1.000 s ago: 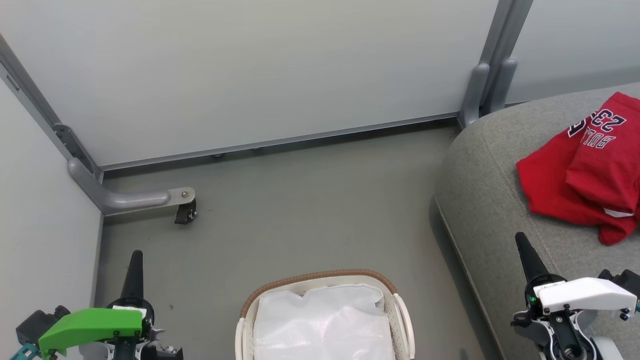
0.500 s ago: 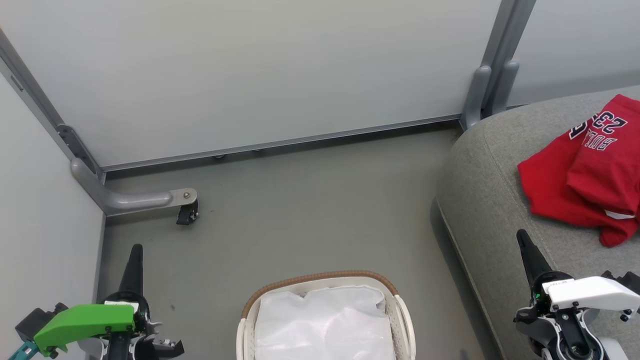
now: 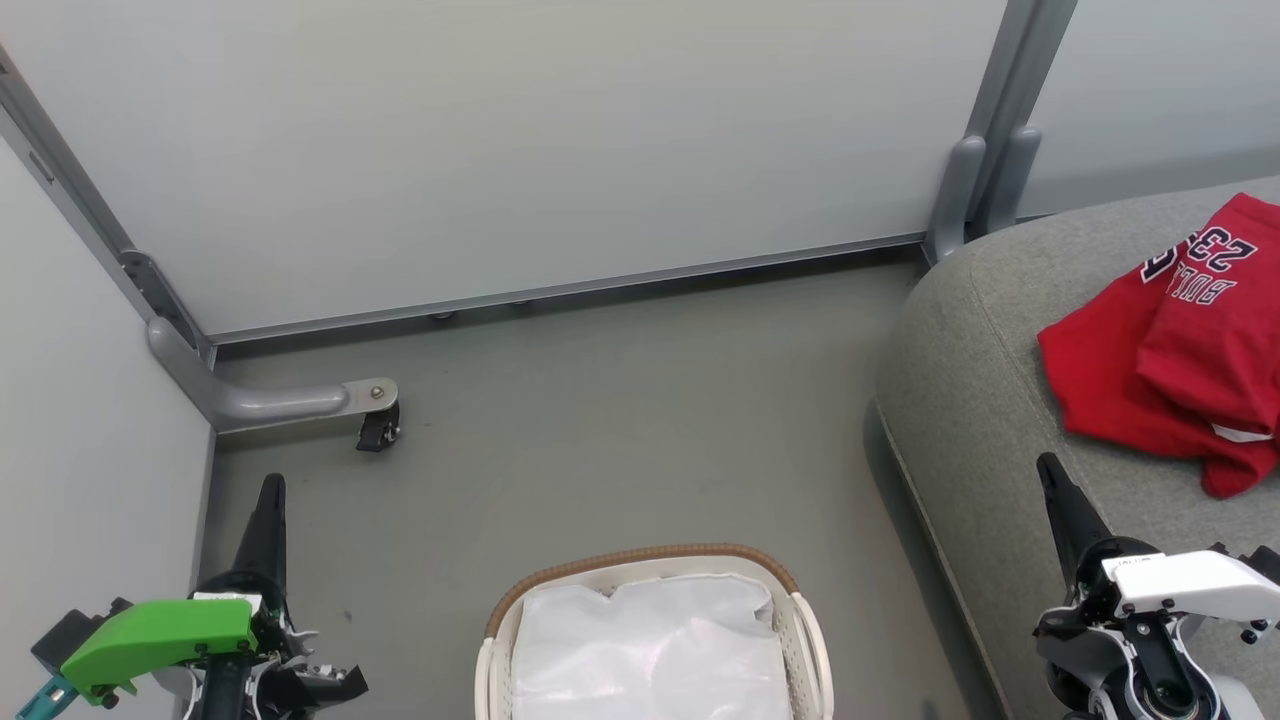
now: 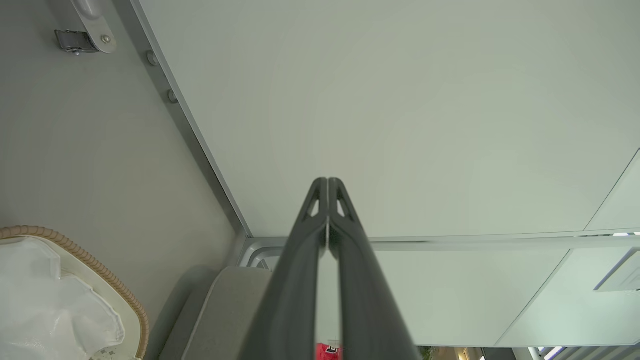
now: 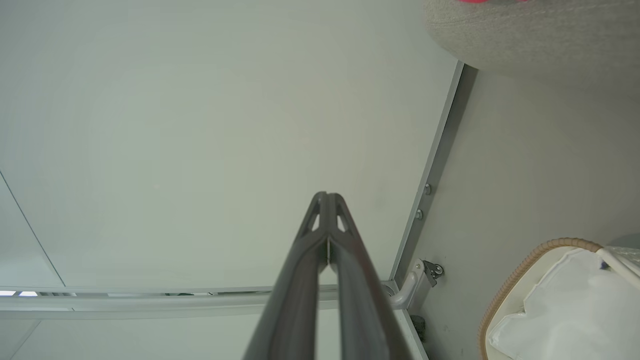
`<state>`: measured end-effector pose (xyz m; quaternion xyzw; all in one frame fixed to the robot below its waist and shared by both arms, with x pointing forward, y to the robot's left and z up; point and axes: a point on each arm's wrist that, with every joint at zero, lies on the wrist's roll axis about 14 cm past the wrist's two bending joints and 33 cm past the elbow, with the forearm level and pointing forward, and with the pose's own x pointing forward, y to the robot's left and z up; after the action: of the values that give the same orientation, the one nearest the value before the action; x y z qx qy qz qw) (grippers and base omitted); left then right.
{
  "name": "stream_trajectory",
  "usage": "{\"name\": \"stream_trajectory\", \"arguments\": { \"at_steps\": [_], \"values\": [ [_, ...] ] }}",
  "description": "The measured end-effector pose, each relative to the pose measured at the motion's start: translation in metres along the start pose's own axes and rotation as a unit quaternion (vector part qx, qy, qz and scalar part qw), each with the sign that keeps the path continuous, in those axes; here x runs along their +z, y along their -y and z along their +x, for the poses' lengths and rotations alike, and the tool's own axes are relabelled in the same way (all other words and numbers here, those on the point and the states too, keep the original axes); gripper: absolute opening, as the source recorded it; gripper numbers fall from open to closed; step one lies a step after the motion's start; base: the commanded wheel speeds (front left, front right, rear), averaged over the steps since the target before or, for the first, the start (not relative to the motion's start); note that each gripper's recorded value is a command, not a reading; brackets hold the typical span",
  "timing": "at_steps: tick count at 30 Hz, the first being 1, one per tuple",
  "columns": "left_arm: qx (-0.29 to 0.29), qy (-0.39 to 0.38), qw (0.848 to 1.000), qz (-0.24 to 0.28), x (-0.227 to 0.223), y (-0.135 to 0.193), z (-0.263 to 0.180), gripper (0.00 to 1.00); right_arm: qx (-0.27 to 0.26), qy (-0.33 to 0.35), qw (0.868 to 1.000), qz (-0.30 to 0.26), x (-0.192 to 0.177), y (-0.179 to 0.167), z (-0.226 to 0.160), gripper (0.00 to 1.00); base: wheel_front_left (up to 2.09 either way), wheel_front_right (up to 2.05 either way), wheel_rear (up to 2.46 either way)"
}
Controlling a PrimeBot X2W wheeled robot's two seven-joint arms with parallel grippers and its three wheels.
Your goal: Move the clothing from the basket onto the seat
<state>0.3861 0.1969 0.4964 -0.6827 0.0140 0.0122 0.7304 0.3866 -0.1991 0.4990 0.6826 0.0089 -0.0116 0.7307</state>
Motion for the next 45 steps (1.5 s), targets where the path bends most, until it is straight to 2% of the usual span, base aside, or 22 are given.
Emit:
{"name": "stream_trajectory", "arguments": {
  "at_steps": [12, 45],
  "values": [
    [-0.012, 0.0, 0.999, -0.037, 0.0023, 0.0068, 0.0008, 0.0, 0.01, -0.002, 0.999, 0.037, 0.0003, -0.0049, 0.0007, 0.0, 0.0, 0.0, 0.0],
    [-0.013, 0.001, 0.999, -0.037, 0.0027, 0.0075, 0.0011, 0.0, 0.01, -0.002, 0.999, 0.037, 0.0004, -0.0053, 0.0008, 0.0, 0.0, 0.0, 0.0]
  ]
}}
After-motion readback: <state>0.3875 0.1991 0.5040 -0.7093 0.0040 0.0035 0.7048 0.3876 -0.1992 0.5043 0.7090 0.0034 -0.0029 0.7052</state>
